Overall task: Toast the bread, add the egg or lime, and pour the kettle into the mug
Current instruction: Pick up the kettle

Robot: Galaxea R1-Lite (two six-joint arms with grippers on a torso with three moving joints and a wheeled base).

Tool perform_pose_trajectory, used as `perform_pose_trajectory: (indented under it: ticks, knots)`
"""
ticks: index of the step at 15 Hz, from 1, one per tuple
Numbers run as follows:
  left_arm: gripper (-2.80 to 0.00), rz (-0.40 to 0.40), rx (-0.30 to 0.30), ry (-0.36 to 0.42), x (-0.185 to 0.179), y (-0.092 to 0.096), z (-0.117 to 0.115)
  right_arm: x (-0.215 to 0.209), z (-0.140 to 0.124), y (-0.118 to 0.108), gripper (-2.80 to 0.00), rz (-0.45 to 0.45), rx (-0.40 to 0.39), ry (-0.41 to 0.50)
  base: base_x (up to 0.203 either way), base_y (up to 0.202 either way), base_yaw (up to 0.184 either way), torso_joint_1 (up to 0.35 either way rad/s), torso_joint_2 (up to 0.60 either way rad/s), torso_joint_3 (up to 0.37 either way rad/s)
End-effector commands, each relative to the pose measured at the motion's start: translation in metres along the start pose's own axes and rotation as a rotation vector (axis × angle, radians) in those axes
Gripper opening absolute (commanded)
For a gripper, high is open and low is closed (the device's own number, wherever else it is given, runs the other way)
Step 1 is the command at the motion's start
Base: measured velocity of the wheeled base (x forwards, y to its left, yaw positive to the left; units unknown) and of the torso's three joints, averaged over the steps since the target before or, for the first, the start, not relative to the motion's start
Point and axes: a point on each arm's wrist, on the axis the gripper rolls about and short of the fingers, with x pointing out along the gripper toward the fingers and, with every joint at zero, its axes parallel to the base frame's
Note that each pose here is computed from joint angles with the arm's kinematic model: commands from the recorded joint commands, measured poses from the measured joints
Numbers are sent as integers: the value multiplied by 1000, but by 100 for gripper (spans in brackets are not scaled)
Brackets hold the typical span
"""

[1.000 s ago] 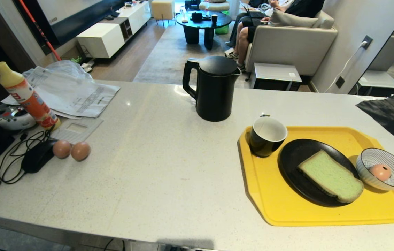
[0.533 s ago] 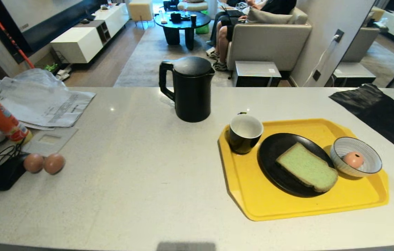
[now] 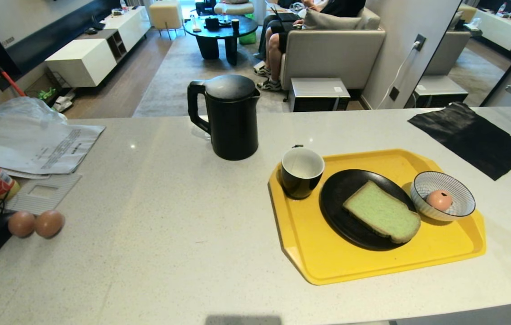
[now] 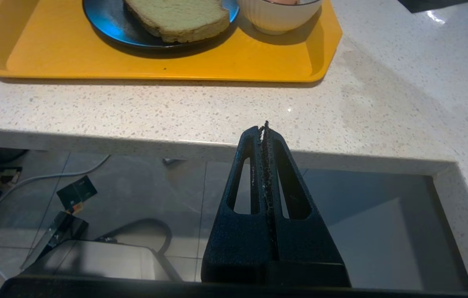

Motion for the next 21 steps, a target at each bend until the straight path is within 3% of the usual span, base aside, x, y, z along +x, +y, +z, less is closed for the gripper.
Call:
perform_pose_trajectory:
  ticks: [1, 5, 8, 10, 13, 15, 19, 21]
  knots:
    - [-280, 0, 1, 14, 1, 0, -4, 0, 0, 0, -280, 1, 2, 1, 0, 0, 0, 0, 0, 0]
    - [-280, 0, 3, -6, 0, 0, 0, 0, 0, 0, -280, 1, 0, 1, 0, 0, 0, 0, 0, 0]
    - [-280, -42, 8, -151, -13, -2, 57, 0, 0, 0, -280, 1, -1, 1, 0, 0, 0, 0, 0, 0]
    - [-280, -38, 6, -151, -8, -3, 107, 0, 0, 0, -280, 1, -1, 0, 0, 0, 0, 0, 0, 0]
    - [-280, 37, -12, -136, 22, -2, 179, 0, 0, 0, -280, 1, -1, 0, 0, 0, 0, 0, 0, 0]
    - [-280, 92, -36, -113, 50, -2, 211, 0, 0, 0, -280, 1, -1, 1, 0, 0, 0, 0, 0, 0]
    - [-280, 229, -40, -27, 111, 6, 235, 0, 0, 0, -280, 1, -1, 0, 0, 0, 0, 0, 0, 0]
    - [-280, 287, -38, -36, 144, 15, 243, 0, 0, 0, -280, 1, 2, 0, 0, 0, 0, 0, 0, 0]
